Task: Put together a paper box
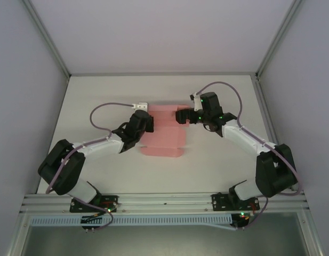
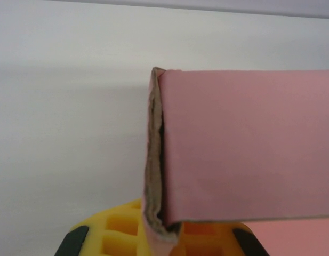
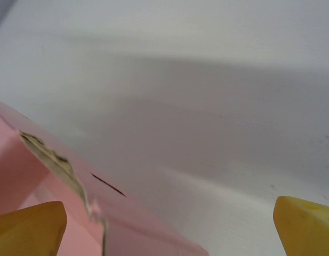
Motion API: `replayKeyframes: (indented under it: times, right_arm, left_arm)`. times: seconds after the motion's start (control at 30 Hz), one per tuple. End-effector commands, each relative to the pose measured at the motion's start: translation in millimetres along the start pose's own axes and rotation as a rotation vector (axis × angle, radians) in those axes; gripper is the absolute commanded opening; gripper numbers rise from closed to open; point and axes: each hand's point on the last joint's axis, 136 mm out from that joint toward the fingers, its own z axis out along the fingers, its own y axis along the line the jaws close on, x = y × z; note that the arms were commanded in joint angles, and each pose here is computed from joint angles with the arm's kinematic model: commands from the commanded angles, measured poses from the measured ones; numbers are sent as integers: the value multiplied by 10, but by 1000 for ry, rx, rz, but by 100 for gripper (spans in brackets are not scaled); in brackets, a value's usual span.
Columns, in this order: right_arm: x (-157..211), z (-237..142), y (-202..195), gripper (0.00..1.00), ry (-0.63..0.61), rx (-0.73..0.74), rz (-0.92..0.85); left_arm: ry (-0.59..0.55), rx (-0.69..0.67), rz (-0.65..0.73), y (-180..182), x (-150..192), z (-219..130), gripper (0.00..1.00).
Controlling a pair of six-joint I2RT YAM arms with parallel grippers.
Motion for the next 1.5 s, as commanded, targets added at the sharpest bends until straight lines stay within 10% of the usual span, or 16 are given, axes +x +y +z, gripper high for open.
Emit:
replayKeyframes:
  times: [0.0,0.83,1.47]
  right_arm:
    - [-217,35,226,100,-130,-146,59]
    - [748,-667,-652,100,-100,319,117]
    - [37,-388,-369,100,-235,187,-19]
  left_arm:
    - [9,75,-22,-186,47,6,0]
    - [-33,6,-144,5,-129,-114,0]
    - [3,30,-132,-56,-30,-41,0]
